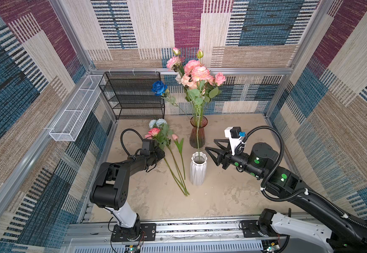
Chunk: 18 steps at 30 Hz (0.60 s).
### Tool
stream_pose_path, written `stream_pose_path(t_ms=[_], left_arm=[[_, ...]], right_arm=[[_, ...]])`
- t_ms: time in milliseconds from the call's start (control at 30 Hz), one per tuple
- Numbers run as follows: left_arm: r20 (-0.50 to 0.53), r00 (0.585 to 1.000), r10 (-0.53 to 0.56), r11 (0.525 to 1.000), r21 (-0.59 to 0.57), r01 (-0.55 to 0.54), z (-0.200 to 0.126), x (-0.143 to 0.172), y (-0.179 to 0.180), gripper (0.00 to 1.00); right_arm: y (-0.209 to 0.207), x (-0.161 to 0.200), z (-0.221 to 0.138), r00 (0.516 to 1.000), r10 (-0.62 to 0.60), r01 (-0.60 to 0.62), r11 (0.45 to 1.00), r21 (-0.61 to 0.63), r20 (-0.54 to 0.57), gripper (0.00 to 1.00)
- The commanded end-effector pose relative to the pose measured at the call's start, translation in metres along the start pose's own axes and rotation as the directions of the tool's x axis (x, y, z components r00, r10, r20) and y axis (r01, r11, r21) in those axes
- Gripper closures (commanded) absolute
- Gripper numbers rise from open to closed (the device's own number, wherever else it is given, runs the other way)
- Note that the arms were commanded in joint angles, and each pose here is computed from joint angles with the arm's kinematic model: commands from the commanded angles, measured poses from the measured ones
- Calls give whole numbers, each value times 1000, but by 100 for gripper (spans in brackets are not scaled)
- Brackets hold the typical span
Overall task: Arrange flowers in a vase
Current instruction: Pick up the flower from the center of the table.
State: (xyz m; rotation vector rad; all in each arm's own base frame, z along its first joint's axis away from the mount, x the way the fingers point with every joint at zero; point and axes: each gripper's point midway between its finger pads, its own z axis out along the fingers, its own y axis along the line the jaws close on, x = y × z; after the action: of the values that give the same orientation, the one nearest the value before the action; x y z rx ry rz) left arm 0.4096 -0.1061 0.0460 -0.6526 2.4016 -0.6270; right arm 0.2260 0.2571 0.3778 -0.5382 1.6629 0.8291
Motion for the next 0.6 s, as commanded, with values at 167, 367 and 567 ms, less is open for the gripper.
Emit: stream_pose_path(t_ms=[167,367,567], left_arm=[[27,999,42,999,13,-42,6,-6,-7,75],[16,999,48,999,-17,-48,8,-2,0,85],[25,998,52,998,-26,-52,6,-5,0,92]], right_arm=[[-4,-3,-3,1000,2,-2,1000,29,10,35],[-4,-5,-2,1000,2,-2,1000,30,13,35],[-4,-6,-4,1000,2,-2,1000,30,16,35]])
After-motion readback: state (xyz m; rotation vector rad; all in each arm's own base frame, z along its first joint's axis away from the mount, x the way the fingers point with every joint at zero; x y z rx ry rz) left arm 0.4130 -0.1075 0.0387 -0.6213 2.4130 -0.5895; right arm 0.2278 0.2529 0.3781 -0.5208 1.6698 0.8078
